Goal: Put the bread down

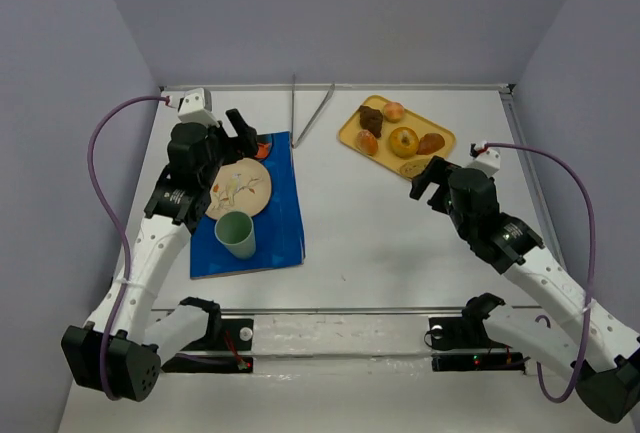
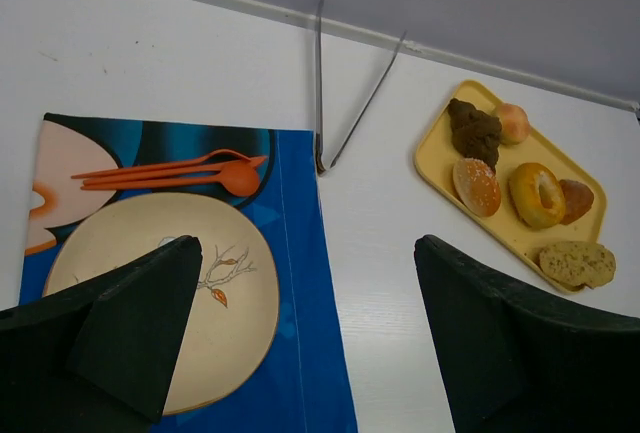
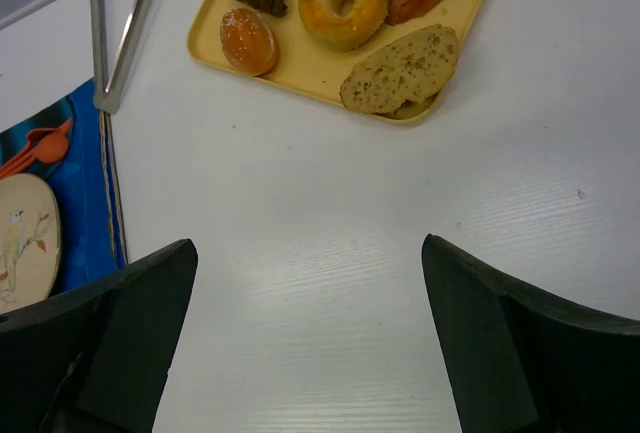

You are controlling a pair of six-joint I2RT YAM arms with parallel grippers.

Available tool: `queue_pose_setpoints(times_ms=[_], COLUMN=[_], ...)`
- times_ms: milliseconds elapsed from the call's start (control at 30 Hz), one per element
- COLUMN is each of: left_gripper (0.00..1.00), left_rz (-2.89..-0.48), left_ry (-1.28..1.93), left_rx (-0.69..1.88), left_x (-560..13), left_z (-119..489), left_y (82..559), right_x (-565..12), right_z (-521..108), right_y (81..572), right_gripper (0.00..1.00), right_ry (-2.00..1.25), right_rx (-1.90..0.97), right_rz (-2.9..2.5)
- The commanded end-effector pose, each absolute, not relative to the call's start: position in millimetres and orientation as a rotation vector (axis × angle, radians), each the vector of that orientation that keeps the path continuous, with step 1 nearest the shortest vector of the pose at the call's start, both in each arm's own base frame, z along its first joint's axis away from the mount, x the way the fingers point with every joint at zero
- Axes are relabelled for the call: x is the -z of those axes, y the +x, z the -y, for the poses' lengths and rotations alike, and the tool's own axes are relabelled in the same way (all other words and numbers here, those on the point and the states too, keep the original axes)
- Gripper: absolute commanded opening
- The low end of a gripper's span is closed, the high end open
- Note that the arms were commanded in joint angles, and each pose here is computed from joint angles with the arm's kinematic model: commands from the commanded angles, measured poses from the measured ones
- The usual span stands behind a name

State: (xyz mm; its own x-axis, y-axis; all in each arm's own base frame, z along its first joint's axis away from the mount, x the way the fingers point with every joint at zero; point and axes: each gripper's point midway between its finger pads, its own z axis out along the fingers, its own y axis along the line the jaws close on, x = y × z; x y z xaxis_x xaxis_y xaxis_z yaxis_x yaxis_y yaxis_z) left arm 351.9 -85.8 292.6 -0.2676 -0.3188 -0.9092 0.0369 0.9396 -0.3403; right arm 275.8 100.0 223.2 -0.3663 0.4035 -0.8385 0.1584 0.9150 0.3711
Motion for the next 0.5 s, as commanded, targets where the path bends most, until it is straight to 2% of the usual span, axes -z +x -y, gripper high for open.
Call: queue_pose_setpoints(times_ms=[0, 267, 400, 433, 467], left_gripper=[0.99, 0.99, 0.99, 0.99, 0.99], left_rz=[-1.771, -1.769, -1.797, -1.853, -1.838], left_ry=[-0.209, -0.143, -0.002, 0.035, 0.057], left_rx=[0.359, 0.362, 0.408, 0.421, 0.425], left_x=[-305.1, -309.8, -315.1, -298.9, -313.2], left_z=[88.3, 97.6, 120.7, 129.7, 133.9], left_y=[357.3, 374.0, 394.8, 406.8, 416.3], right_x=[-244.9, -246.9, -244.1, -243.8, -242.6], right_z=[-95.4, -98.4, -97.3, -96.3, -95.3], right_y=[277.9, 277.2, 277.7, 277.9, 278.1], right_gripper=[1.0, 1.0, 1.0, 1.0, 1.0], right_ry=[0.397, 0.348, 0.335, 0.333, 0.336], right_rx=[-0.267, -0.273, -0.254, -0.247, -0.239], right_rz=[-1.883, -1.885, -1.892, -1.891, -1.892])
